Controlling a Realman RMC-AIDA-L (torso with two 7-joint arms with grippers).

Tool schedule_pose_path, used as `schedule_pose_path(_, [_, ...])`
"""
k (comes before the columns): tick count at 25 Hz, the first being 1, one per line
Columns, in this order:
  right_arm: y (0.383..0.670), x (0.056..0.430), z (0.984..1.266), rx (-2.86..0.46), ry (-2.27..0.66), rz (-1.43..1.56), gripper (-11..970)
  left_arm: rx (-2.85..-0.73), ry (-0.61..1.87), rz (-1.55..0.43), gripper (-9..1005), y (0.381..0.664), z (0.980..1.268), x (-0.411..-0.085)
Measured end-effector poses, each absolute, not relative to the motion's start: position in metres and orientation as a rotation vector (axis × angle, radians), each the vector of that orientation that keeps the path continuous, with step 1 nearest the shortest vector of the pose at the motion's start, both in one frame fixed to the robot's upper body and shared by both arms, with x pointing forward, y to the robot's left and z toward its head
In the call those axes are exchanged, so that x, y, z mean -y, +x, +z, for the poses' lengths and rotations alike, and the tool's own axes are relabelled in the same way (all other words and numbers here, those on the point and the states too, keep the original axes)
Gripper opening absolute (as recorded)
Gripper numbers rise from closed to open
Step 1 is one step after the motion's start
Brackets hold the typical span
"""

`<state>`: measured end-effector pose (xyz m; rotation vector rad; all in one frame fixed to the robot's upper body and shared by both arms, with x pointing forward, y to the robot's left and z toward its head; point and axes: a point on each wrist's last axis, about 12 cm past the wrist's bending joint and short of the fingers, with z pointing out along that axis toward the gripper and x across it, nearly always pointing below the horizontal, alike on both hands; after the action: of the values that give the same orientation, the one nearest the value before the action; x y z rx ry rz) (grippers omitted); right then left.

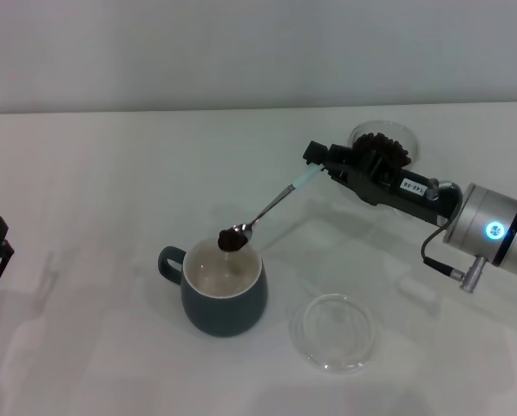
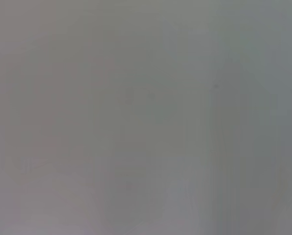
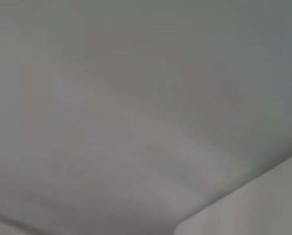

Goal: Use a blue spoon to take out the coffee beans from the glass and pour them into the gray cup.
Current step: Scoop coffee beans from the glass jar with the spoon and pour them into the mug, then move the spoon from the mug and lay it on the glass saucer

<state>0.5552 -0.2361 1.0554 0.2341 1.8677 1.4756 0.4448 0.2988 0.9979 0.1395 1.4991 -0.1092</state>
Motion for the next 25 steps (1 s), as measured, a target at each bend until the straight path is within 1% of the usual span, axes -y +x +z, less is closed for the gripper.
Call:
schedule_pose_path(8, [0.552,0.227,1.064,-1.781,-0.051,1.383,241,-1.494,0.147,-0.104,801,0.446,0.999,-0.299])
schedule_pose_path(16, [0.551,0.215,1.067,-1.715,-0.304,1.228,251,-1.489,0.152,-0.078,802,0.447,1.000,-0.300])
schedule_pose_path(21, [0.545,0.208,1.072,-1.597,-0.520,1.097,257,-1.487,0.144,-0.073,801,0.447,1.000,-0.301])
schedule_pose_path(25, [0.538,0.220,1.077,-1.547,-0.491,1.113,261,-1.486,0.142,-0.072,802,0.447,1.000,-0.301])
